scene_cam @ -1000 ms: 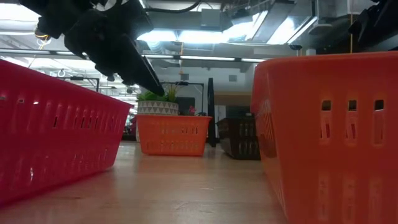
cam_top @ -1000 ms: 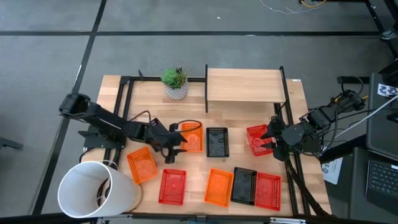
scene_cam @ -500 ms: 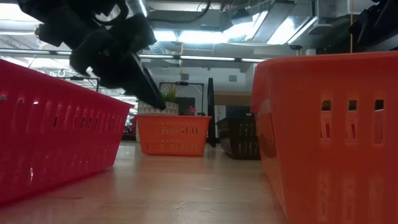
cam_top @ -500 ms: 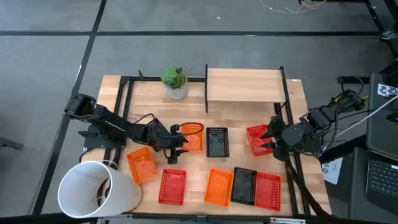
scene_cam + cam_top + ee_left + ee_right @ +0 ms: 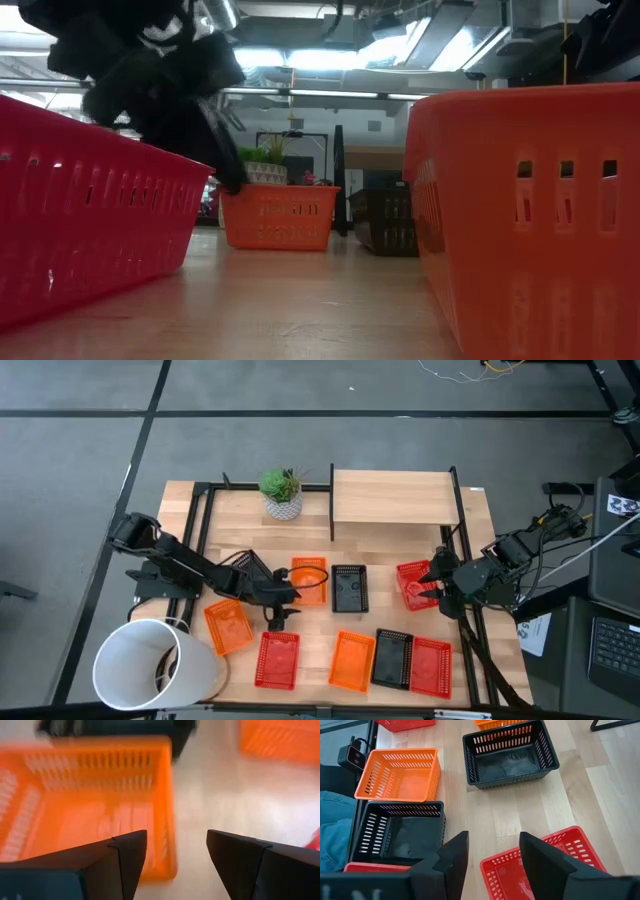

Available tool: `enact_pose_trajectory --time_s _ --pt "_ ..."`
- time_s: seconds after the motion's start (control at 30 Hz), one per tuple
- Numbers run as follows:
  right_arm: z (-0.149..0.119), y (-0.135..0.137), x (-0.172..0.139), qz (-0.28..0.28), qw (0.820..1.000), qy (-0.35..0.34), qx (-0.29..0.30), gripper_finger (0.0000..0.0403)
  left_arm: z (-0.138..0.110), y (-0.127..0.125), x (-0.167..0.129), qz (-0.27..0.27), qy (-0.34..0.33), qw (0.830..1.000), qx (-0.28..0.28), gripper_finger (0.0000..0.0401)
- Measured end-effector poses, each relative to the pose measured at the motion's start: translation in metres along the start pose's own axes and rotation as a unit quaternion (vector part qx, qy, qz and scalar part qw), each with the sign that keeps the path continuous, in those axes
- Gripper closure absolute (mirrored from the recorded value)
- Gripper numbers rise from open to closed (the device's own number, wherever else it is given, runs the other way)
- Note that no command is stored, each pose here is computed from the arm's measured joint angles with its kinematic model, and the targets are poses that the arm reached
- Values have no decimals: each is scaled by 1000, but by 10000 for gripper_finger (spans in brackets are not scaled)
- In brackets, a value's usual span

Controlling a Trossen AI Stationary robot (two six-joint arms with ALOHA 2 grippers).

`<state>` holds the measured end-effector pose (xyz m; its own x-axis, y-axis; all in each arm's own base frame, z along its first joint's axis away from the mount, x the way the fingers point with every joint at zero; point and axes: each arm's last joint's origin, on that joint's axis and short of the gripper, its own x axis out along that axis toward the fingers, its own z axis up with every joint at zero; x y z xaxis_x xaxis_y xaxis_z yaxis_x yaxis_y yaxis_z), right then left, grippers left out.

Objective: Stack baskets on shelf by color
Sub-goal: Put the top orange bin on the shelf

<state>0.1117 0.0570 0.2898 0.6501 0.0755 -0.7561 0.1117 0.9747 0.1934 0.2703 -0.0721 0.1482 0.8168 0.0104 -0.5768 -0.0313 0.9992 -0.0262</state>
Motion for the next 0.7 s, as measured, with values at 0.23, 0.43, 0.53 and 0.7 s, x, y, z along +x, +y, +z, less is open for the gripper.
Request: enact_pose_trajectory --time_s 0.23,0.43,0.53,0.7 --pt "0 0 0 0 1000 0 0 225 -9 1 13 10 11 1000 1 200" --pt "0 0 0 0 1000 0 0 225 -5 1 13 27 -13 1000 -2 205" --pt "0 0 0 0 1000 0 0 225 -5 1 13 31 -14 999 -2 219" --pt "0 0 0 0 1000 0 0 225 -5 2 13 35 -13 999 -3 267"
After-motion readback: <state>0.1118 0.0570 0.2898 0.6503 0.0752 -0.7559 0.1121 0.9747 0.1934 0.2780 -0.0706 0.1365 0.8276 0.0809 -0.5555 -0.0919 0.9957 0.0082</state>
